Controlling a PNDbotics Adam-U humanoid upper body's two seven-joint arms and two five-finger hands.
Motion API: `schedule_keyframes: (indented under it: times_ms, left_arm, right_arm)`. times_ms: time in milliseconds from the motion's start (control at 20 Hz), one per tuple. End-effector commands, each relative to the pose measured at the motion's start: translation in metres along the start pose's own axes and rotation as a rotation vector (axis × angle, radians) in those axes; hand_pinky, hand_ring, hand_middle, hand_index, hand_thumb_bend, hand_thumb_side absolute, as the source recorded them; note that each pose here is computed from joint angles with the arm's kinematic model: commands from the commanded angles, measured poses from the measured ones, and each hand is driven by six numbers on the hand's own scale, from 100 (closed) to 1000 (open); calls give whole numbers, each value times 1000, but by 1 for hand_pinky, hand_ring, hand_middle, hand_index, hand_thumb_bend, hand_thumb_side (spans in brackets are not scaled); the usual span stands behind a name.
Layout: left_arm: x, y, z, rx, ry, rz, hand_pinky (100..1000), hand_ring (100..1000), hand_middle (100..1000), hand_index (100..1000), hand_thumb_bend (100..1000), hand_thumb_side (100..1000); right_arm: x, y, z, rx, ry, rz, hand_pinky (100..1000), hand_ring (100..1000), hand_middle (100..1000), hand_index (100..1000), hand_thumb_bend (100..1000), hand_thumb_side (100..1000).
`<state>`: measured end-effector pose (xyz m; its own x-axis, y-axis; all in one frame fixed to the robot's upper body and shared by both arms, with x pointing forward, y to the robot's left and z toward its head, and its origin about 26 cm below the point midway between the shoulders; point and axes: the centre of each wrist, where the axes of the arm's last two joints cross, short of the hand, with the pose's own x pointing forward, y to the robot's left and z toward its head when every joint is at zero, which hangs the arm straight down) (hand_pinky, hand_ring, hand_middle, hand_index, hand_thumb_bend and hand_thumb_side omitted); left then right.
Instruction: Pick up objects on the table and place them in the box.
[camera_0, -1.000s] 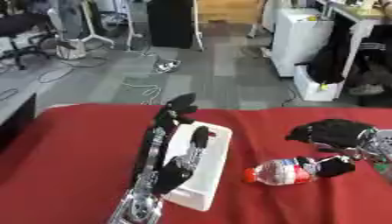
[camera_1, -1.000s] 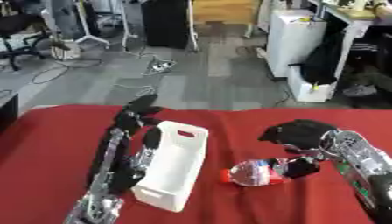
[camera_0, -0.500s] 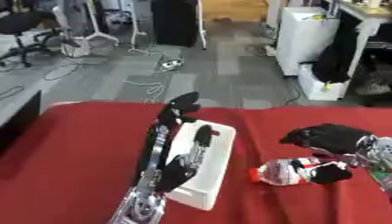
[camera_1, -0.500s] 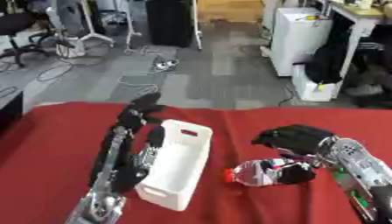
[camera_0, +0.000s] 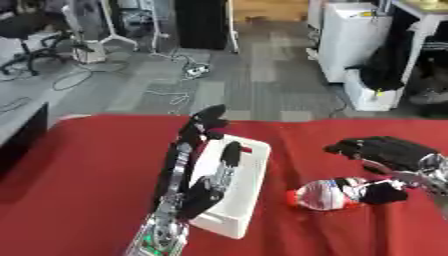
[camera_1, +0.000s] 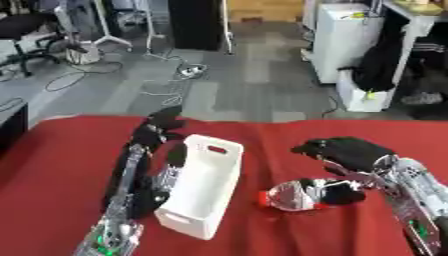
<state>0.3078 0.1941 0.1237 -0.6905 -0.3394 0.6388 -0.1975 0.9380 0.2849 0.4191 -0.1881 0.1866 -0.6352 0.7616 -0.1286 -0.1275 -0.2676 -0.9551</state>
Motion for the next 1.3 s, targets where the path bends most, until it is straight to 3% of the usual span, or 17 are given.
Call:
schedule_keyframes:
  times_ms: [50,600,1300]
  left_arm:
    - [5,2,-6,13,-28,5,673,779,825,879,276,774]
    - [7,1,-9,8,-38,11,673,779,825,880,274,774]
    - [10,0,-12,11,-50,21,674,778,825,880,272,776]
  right_arm:
    - [-2,-13,8,-63,14,-22,606,747,866,1000,151,595]
    - [-5,-7,12,-37,10,-46,618,758,878,1000,152,618]
    - [-6,18,0,-56,17,-58,618,738,862,993,140,641]
